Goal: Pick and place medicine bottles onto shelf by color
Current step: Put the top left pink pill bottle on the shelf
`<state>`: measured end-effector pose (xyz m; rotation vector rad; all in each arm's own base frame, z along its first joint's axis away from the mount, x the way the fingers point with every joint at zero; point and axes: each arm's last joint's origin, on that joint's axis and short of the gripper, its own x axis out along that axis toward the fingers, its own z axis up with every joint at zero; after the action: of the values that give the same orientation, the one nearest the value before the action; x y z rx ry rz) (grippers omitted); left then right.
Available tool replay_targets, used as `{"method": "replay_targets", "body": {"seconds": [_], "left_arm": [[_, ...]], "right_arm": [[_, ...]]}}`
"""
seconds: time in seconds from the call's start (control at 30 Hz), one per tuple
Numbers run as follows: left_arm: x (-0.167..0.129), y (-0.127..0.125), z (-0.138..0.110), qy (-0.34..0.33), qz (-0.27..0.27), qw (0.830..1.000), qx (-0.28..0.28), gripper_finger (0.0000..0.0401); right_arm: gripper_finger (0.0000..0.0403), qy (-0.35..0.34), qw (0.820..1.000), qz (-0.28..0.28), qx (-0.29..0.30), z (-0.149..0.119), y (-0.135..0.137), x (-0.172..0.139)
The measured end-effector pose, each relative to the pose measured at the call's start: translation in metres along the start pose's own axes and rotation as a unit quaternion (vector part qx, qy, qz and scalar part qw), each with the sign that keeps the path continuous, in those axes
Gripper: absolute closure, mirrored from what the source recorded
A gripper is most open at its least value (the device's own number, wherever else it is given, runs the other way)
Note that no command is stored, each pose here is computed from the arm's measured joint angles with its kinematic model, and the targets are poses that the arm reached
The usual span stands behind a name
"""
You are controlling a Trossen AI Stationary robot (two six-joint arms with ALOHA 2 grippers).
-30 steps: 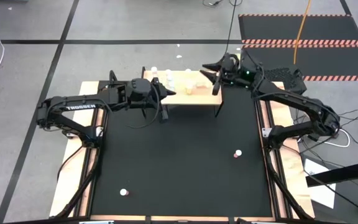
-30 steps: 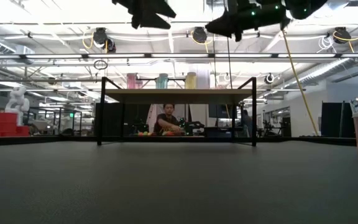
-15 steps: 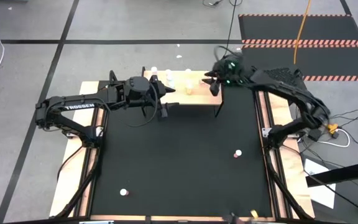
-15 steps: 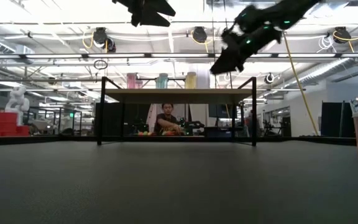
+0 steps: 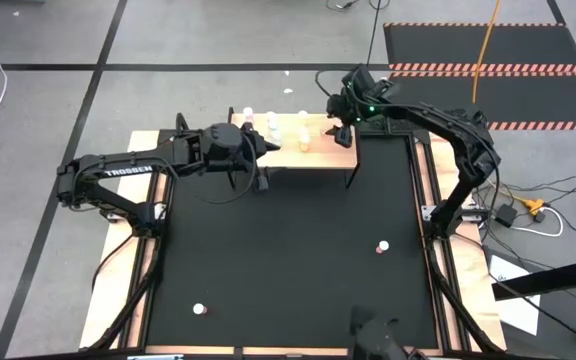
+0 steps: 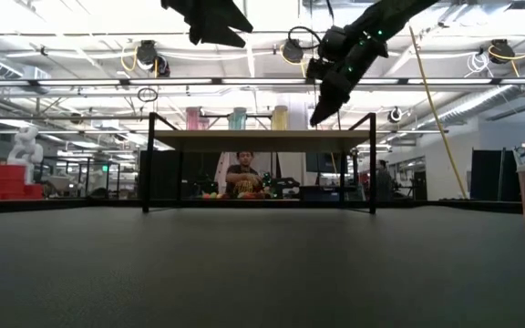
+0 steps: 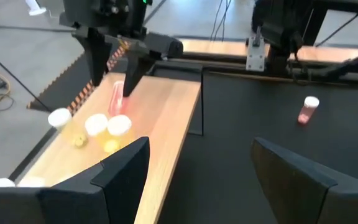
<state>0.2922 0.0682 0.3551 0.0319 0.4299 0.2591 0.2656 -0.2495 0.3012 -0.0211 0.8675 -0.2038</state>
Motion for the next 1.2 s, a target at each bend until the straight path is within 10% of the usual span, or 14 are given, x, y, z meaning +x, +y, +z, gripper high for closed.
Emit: {"method": "replay_targets", "body": {"seconds": [0.8, 1.2], "left_arm": [[0.000, 0.002, -0.002, 0.011, 0.007, 1.000, 0.009, 0.0119], [0.003, 0.000, 0.007, -0.032, 0.030, 0.995, 0.093, 0.0119]], "right_arm": [[0.0318, 0.030, 0.998, 0.004, 0.061, -0.032, -0.006, 0.015], [0.0294, -0.072, 0.973, 0.083, 0.201, -0.013, 0.026, -0.063]]}}
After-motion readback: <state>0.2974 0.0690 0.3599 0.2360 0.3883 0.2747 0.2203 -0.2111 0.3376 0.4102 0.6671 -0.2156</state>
